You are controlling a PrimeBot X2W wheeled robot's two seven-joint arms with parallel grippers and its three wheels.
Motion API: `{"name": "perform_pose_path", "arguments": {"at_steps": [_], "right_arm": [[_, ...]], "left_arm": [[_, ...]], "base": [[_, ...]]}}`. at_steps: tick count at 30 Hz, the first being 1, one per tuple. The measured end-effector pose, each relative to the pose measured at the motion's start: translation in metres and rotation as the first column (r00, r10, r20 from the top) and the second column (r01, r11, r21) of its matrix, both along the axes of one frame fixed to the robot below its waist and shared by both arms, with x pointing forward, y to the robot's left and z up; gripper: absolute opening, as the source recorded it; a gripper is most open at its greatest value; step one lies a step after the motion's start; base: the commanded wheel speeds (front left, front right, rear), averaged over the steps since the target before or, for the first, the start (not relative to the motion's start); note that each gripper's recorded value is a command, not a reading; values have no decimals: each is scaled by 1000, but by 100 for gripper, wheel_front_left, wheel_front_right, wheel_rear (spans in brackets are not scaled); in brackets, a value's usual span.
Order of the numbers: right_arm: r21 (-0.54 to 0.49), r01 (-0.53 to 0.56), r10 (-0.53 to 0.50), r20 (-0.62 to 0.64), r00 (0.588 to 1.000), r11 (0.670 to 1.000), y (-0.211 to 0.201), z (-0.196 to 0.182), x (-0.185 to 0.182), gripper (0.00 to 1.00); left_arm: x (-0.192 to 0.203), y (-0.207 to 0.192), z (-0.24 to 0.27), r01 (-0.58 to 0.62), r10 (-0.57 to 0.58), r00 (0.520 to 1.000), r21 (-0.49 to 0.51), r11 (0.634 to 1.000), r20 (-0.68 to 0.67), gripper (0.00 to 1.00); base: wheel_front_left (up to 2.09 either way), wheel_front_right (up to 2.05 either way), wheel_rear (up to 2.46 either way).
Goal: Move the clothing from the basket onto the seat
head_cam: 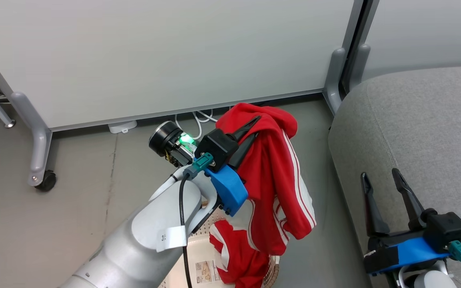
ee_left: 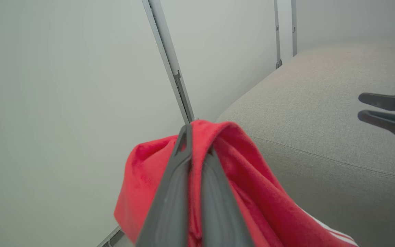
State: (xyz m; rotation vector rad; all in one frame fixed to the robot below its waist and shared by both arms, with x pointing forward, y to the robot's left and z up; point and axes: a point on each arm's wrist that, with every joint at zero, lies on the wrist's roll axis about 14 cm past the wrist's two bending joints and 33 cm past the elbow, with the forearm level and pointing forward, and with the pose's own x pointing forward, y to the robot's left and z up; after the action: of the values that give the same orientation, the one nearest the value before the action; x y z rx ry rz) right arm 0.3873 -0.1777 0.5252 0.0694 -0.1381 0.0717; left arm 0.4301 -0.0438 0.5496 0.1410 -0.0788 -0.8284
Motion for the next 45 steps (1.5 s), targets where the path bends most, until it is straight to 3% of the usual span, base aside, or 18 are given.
{"name": "perform_pose_path", "arguments": {"at_steps": [11, 18, 23, 29, 31, 36, 37, 38, 45], "right_arm": [[-6, -54, 54, 27, 998, 999, 18, 9, 3, 100], [-57, -194, 200, 113, 973, 979, 67, 40, 23, 100], [-115, -310, 323, 123, 938, 944, 110, 48, 39, 100], [-173, -371, 385, 59, 921, 912, 133, 31, 58, 100], [-202, -388, 393, -17, 920, 899, 137, 8, 65, 100], [-203, -396, 383, -104, 918, 895, 135, -18, 74, 100], [-197, -398, 381, -118, 917, 896, 135, -22, 75, 42], [-190, -400, 381, -129, 916, 897, 135, -25, 76, 0], [-168, -402, 386, -118, 915, 900, 137, -21, 78, 0]], "left_arm": [[-4, -1, 4, 3, -3, 1000, -4, 1000, 10, 0], [-1, -2, 1, 6, -6, 1000, -4, 1000, 5, 0], [1, -3, 2, 18, -18, 1000, 3, 1000, 15, 0], [4, -1, 2, 17, -17, 1000, 5, 1000, 22, 0], [4, -1, 2, 19, -19, 1000, 0, 1000, 20, 0], [6, 0, 5, 18, -18, 999, -7, 1000, 26, 0], [6, 1, 6, 18, -18, 999, -8, 1000, 27, 0], [6, 1, 6, 17, -17, 999, -9, 1000, 28, 0], [7, 0, 6, 17, -17, 999, -8, 1000, 30, 0]], "base": [[0, 0, 0], [0, 0, 0], [0, 0, 0], [0, 0, 0], [0, 0, 0], [0, 0, 0], [0, 0, 0], [0, 0, 0], [0, 0, 0]]}}
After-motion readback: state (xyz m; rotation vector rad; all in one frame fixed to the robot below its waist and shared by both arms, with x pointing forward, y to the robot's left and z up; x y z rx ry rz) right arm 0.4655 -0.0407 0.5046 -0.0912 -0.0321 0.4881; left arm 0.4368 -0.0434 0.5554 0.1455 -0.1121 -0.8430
